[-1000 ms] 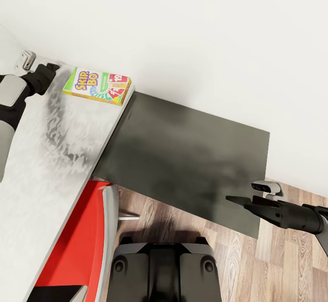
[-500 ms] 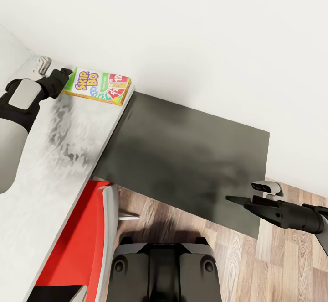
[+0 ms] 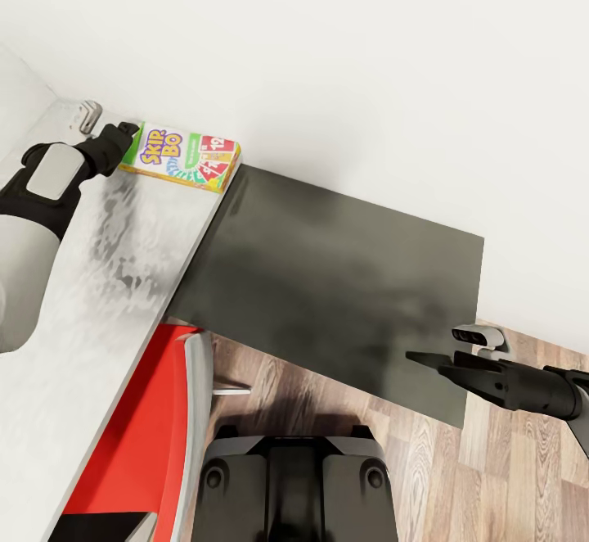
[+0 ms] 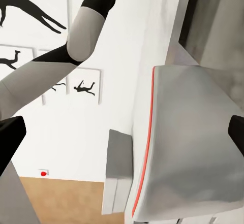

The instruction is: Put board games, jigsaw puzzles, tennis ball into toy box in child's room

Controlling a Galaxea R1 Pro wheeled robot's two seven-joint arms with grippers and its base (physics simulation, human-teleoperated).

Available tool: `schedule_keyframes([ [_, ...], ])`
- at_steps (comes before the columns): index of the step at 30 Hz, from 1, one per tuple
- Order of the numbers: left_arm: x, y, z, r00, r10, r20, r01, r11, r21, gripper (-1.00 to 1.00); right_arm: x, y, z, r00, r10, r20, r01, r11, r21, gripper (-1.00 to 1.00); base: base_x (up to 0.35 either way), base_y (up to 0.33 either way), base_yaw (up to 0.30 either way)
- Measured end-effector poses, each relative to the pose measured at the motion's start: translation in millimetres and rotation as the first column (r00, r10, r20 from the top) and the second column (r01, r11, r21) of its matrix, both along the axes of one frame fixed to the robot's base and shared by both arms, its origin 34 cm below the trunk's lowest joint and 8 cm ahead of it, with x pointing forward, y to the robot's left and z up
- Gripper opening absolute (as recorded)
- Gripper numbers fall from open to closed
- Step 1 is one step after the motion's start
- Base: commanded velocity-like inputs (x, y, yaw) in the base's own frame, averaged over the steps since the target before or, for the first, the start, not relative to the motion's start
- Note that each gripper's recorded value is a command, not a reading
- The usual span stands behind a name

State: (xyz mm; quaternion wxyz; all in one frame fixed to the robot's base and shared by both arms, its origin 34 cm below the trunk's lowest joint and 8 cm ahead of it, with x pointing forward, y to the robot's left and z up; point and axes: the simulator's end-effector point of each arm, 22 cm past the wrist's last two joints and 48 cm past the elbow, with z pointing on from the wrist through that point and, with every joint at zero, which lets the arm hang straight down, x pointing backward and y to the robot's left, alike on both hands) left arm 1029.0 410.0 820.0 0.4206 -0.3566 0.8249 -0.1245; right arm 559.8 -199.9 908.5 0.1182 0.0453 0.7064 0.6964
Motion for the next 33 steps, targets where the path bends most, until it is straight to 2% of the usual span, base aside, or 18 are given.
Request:
schedule_keyframes([
  [11,0.3,-5.4,0.1,1.0,-0.007,0.002,0.007,1.0,-0.004,1.0,-0.3,-0.6,0.4,1.0,0.0,0.001,0.0,1.0,-0.001,1.0,0.0,0.0,0.0],
  [33,8.8,-43.6,1.5,0.999,-0.046,0.019,0.047,0.998,-0.039,1.0,0.0,-0.5,0.0,1.0,-0.001,0.0,0.001,1.0,-0.001,1.0,0.0,0.0,0.0],
])
